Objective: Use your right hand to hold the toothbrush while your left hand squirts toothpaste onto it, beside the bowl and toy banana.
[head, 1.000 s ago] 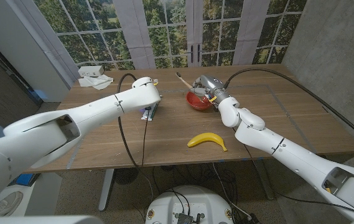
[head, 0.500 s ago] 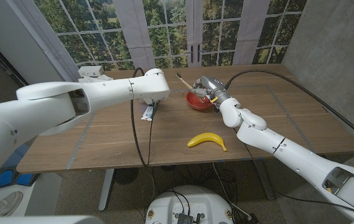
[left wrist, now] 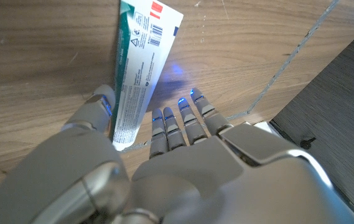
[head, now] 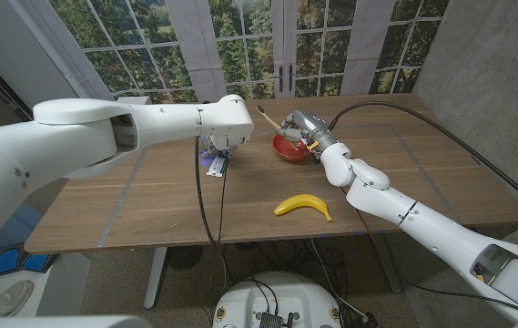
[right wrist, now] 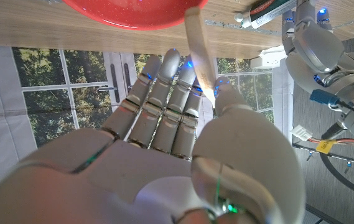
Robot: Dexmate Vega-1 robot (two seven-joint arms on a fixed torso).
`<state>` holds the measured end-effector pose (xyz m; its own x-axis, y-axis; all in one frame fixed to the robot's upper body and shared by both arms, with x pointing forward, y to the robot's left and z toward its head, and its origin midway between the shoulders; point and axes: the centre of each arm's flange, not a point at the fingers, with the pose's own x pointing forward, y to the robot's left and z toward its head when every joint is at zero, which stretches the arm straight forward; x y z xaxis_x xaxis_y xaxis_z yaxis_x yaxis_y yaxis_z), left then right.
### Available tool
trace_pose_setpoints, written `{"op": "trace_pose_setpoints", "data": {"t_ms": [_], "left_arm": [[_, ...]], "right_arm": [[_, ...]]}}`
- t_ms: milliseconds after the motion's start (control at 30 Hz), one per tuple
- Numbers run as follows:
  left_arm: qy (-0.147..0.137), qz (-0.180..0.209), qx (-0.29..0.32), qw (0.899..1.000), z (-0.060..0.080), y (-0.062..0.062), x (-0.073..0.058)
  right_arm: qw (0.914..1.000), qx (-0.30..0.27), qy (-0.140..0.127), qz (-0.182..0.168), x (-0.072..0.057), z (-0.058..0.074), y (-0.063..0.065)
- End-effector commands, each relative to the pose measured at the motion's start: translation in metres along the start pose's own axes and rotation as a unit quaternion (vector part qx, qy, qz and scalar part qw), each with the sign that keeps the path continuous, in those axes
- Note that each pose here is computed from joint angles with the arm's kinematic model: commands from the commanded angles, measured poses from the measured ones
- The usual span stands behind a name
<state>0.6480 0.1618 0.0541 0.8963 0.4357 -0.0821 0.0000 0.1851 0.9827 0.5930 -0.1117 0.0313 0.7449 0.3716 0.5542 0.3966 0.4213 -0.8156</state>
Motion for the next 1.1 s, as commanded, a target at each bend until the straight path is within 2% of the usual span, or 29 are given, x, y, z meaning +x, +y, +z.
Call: {"op": "trace_pose_setpoints", "data": {"t_ms": [33,300,500,767,1100], "left_arm": [[0.02,-0.009,0.035,0.999,0.01,-0.001,0.006],[0.027,-0.004,0.045,0.999,0.017,-0.004,0.014],[0.017,0.001,0.029,0.999,0.02,-0.013,0.015],[0.007,-0.005,0.045,0.999,0.031,-0.022,0.015],[0.016,-0.006,0.04,0.999,0.028,-0.02,0.022]], "right_arm": [[0.9999,0.009,-0.003,-0.002,0.0,-0.003,0.001],[0.9998,0.018,-0.006,-0.003,0.001,-0.009,0.002],[0.9997,0.021,-0.007,0.0,0.006,-0.013,0.003],[0.9996,0.028,-0.008,-0.005,0.009,-0.018,0.005],[0.9996,0.029,-0.004,-0.002,0.011,-0.02,0.009]]}}
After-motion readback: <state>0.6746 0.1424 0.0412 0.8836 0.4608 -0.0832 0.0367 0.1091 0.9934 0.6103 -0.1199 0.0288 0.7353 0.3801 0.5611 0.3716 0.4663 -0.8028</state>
